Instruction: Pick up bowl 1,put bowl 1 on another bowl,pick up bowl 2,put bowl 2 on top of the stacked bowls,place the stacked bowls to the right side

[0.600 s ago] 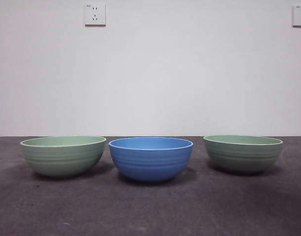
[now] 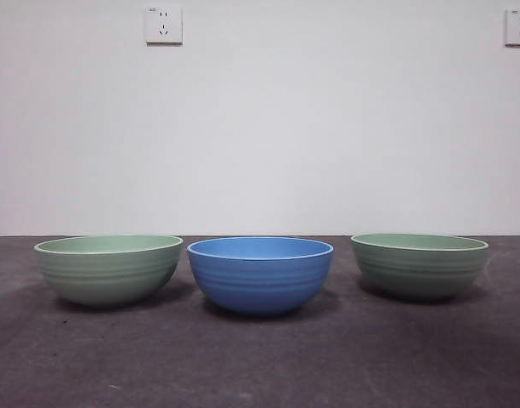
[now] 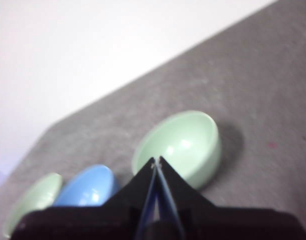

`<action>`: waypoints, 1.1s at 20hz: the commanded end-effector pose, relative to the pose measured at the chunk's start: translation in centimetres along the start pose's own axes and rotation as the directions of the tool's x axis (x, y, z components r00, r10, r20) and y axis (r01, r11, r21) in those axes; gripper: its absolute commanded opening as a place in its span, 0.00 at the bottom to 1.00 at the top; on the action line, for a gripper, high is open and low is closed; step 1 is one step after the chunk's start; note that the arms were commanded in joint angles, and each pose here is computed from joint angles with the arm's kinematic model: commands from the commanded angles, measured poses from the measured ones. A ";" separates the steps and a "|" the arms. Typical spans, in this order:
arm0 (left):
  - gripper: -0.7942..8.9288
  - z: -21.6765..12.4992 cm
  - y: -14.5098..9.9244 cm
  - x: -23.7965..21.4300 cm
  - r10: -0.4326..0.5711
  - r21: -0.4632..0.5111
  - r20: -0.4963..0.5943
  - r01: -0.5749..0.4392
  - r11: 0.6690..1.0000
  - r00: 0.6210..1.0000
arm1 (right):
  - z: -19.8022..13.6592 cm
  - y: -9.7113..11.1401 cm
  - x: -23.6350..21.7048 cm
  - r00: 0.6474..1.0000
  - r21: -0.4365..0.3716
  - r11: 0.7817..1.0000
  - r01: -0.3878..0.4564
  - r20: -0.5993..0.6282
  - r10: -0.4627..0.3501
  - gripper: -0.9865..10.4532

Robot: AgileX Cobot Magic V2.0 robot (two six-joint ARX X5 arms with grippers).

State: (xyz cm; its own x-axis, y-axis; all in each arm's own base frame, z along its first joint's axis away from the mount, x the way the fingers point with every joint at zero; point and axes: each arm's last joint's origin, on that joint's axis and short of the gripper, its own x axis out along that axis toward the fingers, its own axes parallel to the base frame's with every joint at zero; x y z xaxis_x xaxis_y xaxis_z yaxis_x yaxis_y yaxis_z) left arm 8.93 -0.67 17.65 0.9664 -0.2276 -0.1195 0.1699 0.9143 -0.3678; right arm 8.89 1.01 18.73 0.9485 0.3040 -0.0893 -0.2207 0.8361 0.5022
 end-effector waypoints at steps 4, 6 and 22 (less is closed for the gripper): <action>0.07 2.3 -1.3 -0.8 -0.076 -0.012 -0.013 0.076 0.997 0.997 | 2.8 1.8 -0.3 0.999 0.008 0.999 -0.054 -0.002 0.054 0.08; 0.07 3.0 -1.7 -1.0 -0.108 -0.017 -0.042 0.108 0.994 0.993 | 3.7 2.4 -0.1 0.996 0.000 0.997 -0.082 -0.035 0.082 0.08; 0.07 9.3 -4.6 -1.0 -0.220 0.158 -0.372 0.295 0.942 0.902 | 10.3 6.2 1.8 0.836 -0.216 0.955 -0.204 -0.546 0.056 0.08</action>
State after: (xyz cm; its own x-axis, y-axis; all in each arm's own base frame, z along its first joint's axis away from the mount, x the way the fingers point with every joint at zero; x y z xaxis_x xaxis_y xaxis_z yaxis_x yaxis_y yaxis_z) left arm 8.99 -1.54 27.76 0.7700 -0.5275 -0.3590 0.4354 0.8457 -0.3086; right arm 11.64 1.95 30.17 0.6643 0.5469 -0.5096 -0.3946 0.8355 0.3823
